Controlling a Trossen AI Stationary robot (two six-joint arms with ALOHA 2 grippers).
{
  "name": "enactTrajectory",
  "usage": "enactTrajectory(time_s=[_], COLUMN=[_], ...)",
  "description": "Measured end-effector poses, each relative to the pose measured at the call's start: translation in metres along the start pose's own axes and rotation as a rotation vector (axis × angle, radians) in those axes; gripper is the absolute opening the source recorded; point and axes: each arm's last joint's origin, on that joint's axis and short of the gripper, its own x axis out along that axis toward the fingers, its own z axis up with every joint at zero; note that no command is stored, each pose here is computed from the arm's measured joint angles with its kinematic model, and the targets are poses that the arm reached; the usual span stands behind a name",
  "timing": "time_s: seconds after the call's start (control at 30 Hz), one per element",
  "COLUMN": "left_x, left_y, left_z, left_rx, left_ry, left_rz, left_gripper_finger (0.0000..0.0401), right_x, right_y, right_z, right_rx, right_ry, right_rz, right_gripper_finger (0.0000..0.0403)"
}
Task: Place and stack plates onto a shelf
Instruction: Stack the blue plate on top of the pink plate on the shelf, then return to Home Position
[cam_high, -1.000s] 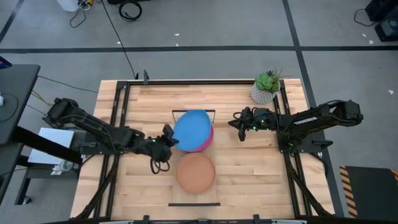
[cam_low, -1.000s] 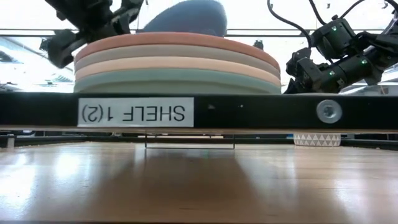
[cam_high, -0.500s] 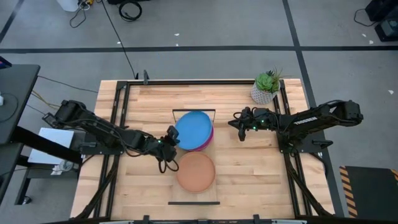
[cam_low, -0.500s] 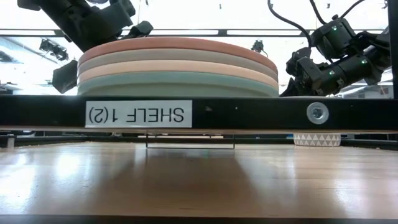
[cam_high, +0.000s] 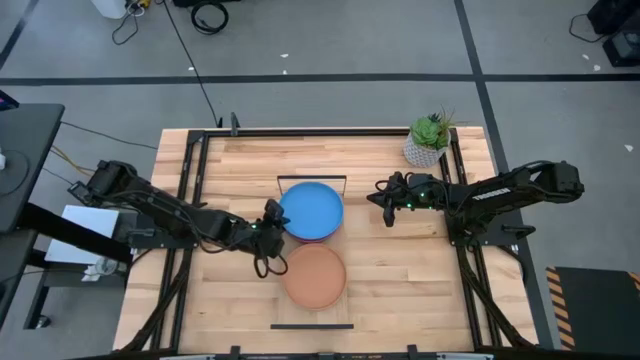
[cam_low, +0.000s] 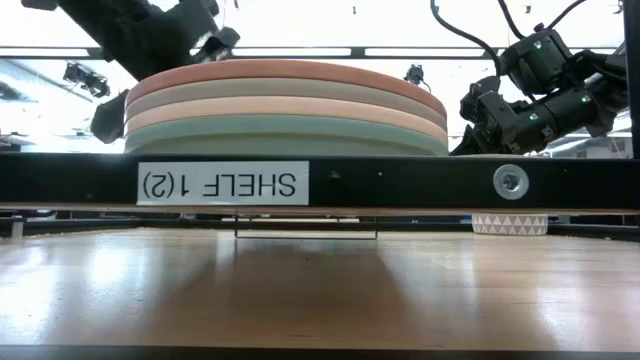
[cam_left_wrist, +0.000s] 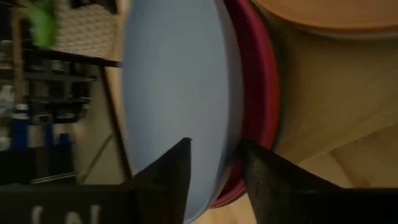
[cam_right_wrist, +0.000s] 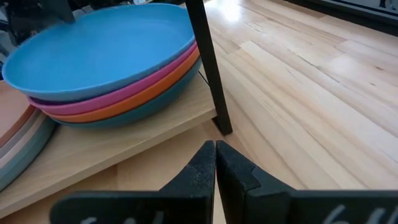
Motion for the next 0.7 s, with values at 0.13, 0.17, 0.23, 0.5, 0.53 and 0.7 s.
enactTrajectory(time_s=[0.13,0.17,0.23,0.5,0.53,0.7], left_x=[-0.013,-0.017,-0.024,-0.015,-0.014,-0.039], left_y=[0.010,0.013,0.021,0.020,0.017,0.030], left_z=[-0.001,-0.002,-0.004,-0.011,-0.011,-0.004], left_rx=[-0.030,-0.053,-0.128,-0.318,-0.301,-0.275], left_ry=[-0.018,-0.029,-0.067,-0.102,-0.092,-0.162], left_rz=[0.064,0.072,0.074,-0.115,-0.117,0.055], left_gripper_finger=[0.0160,0.0160,0.0157,0.0144,0.0144,0.0142], right_x=[0.000,0.000,0.000,0.000,0.000,0.000], right_y=[0.000,0.000,0.000,0.001,0.001,0.001], right_z=[0.000,0.000,0.001,0.002,0.002,0.002], right_rx=[0.000,0.000,0.000,0.000,0.000,0.008], right_ry=[-0.001,-0.003,-0.009,-0.021,-0.021,-0.020], right_rz=[0.000,0.001,0.003,0.012,0.013,0.014], right_gripper_finger=[0.0020,0.0020,0.0020,0.0020,0.0020,0.0020])
